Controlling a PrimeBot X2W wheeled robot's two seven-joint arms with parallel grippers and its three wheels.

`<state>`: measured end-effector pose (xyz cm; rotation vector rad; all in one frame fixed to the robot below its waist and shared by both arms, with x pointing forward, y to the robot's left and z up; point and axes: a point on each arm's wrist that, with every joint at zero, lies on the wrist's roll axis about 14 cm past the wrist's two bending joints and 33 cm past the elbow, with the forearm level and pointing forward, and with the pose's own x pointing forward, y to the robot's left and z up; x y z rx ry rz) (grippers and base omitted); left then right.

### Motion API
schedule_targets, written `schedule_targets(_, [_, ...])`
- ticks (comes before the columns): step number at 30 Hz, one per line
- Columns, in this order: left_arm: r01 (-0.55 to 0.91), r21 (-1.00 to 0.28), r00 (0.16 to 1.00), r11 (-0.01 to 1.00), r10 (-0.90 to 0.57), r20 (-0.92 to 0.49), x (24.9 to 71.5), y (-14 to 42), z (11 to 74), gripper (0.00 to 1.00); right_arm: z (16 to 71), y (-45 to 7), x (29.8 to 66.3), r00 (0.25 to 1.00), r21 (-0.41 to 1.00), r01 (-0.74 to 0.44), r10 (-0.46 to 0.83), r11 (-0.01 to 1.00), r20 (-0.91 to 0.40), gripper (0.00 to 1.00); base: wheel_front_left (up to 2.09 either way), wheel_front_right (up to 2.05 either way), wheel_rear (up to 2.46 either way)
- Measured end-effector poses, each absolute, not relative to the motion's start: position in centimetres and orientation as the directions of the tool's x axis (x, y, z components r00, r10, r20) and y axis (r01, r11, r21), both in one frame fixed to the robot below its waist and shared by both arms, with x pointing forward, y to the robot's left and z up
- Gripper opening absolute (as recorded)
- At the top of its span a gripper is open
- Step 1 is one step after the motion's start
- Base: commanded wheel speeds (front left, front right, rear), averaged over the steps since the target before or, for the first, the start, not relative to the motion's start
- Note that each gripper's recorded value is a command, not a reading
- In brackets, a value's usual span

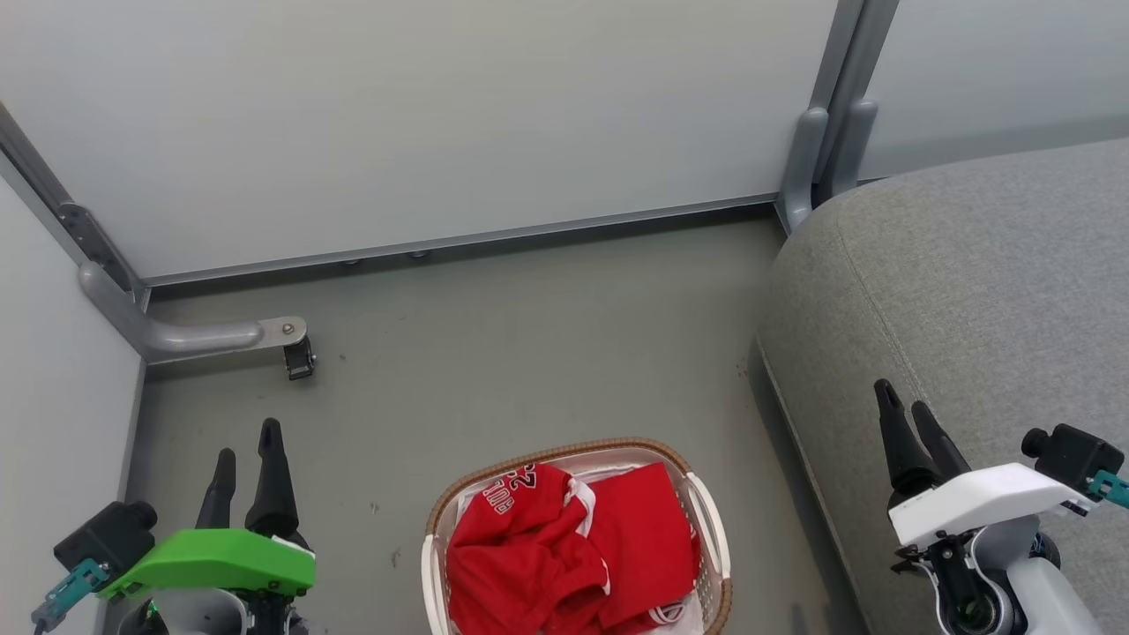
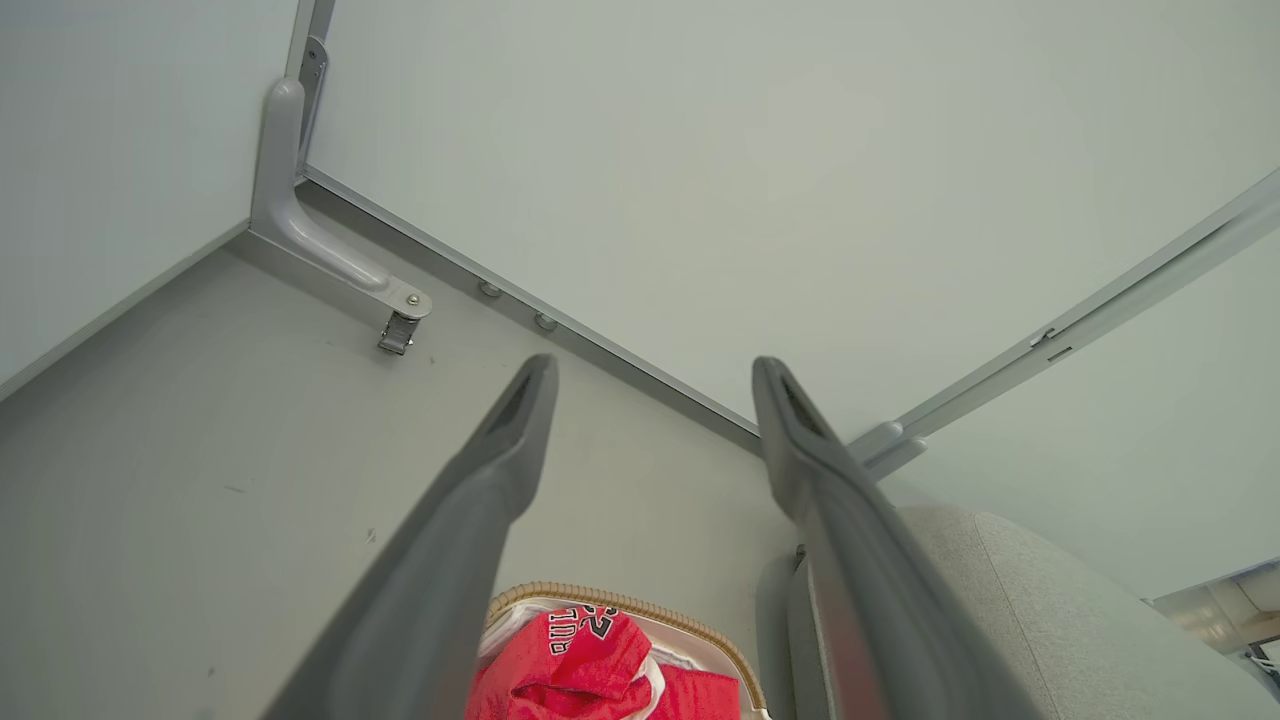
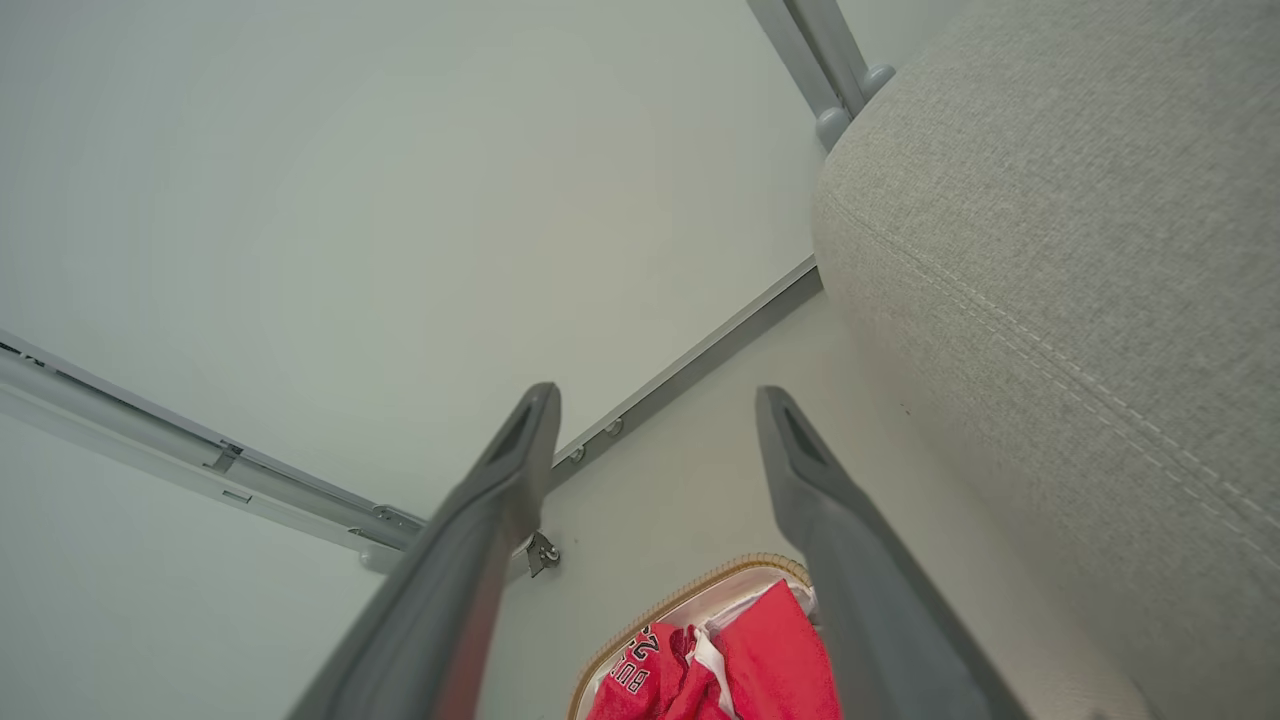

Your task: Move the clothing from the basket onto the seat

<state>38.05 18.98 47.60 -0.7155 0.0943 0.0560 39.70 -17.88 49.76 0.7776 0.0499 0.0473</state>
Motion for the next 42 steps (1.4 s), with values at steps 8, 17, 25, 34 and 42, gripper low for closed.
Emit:
schedule_targets(8, [-0.072,-0.555,0.994,0.829,0.012,-0.112,37.7,18.7,47.2,1.00,49.5,-17.4,39.6,0.996,0.615,-0.047,0.083,0.787,-0.030,1.00,0.00,0.00,0.00])
schedule_targets(17, [-0.048,-0.458,0.995,0.888,0.002,-0.101,37.7,18.4,47.3,1.00,49.6,-17.0,39.8,0.995,0.525,-0.075,0.099,0.848,-0.018,1.00,0.00,0.00,0.00])
schedule_targets(25, [-0.029,-0.385,0.997,0.923,-0.003,-0.081,37.7,18.2,47.6,1.00,49.8,-17.1,39.9,0.995,0.453,-0.085,0.097,0.888,-0.003,1.00,0.00,0.00,0.00])
schedule_targets(34, [-0.017,-0.307,0.998,0.951,-0.004,-0.068,37.6,18.2,47.6,1.00,49.9,-17.1,39.9,0.994,0.358,-0.101,0.105,0.928,0.007,1.00,0.00,0.00,0.00])
schedule_targets(42, [0.001,-0.247,0.999,0.969,-0.014,-0.052,37.4,17.9,47.8,1.00,49.8,-17.0,40.0,0.994,0.277,-0.108,0.110,0.955,0.010,1.00,0.00,0.00,0.00])
